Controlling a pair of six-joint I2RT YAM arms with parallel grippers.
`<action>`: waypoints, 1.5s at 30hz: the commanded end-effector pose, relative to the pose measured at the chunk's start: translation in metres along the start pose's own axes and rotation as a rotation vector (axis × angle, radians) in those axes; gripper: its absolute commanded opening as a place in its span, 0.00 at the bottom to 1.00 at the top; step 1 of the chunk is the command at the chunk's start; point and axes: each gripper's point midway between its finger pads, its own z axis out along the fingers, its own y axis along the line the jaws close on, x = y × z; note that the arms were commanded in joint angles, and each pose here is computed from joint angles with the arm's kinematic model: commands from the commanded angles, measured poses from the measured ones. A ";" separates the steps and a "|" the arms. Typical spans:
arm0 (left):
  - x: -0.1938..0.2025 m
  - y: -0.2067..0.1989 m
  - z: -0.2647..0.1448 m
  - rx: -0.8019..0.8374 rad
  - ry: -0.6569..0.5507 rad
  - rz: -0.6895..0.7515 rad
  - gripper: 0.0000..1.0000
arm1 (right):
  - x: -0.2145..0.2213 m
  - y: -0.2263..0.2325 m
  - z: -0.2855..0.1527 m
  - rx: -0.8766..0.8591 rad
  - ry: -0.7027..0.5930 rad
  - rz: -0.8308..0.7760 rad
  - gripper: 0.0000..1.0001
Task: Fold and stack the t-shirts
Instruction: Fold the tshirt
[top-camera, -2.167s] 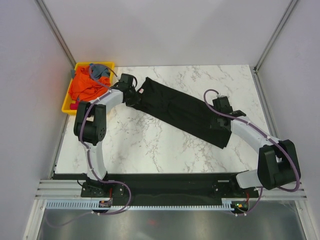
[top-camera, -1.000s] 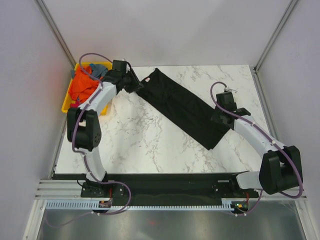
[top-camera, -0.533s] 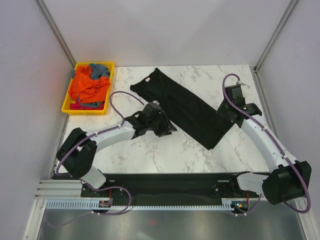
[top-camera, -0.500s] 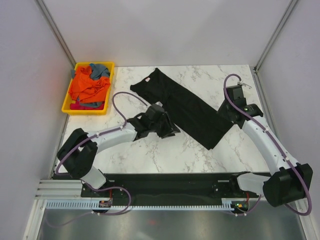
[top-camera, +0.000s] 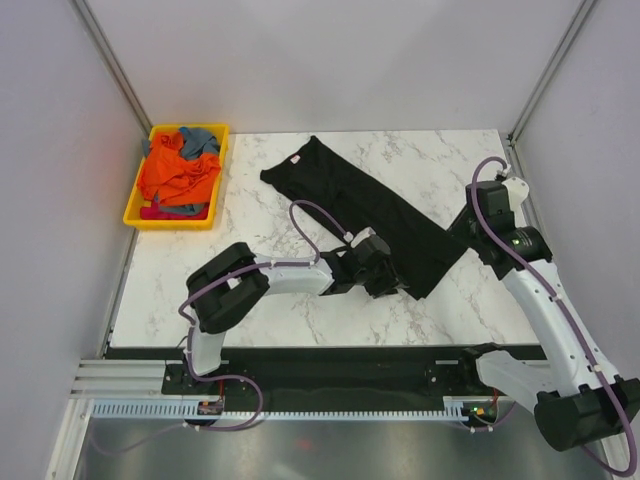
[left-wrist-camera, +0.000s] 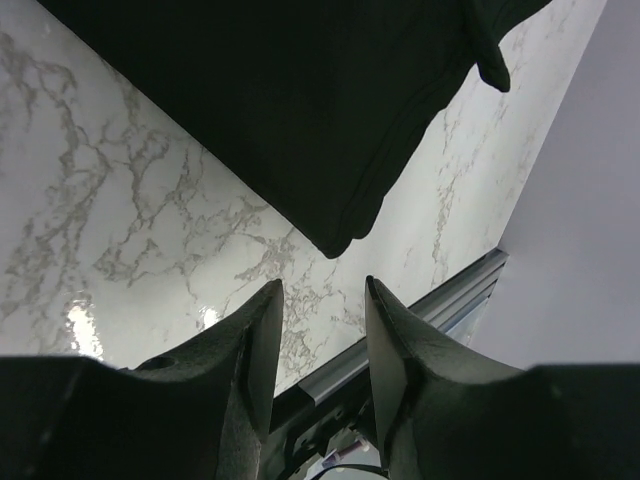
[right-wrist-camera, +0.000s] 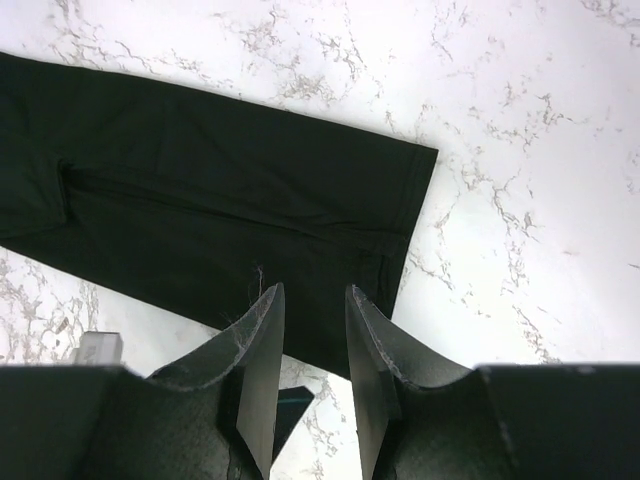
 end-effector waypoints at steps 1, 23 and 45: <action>-0.001 -0.033 0.007 0.067 -0.060 -0.068 0.46 | -0.004 -0.013 -0.013 0.019 -0.037 0.021 0.39; 0.024 0.001 0.035 -0.027 -0.025 -0.094 0.07 | -0.004 -0.021 -0.027 -0.002 -0.056 -0.012 0.40; 0.021 0.009 -0.009 -0.025 -0.082 -0.066 0.42 | 0.007 -0.024 -0.011 0.025 -0.016 -0.100 0.40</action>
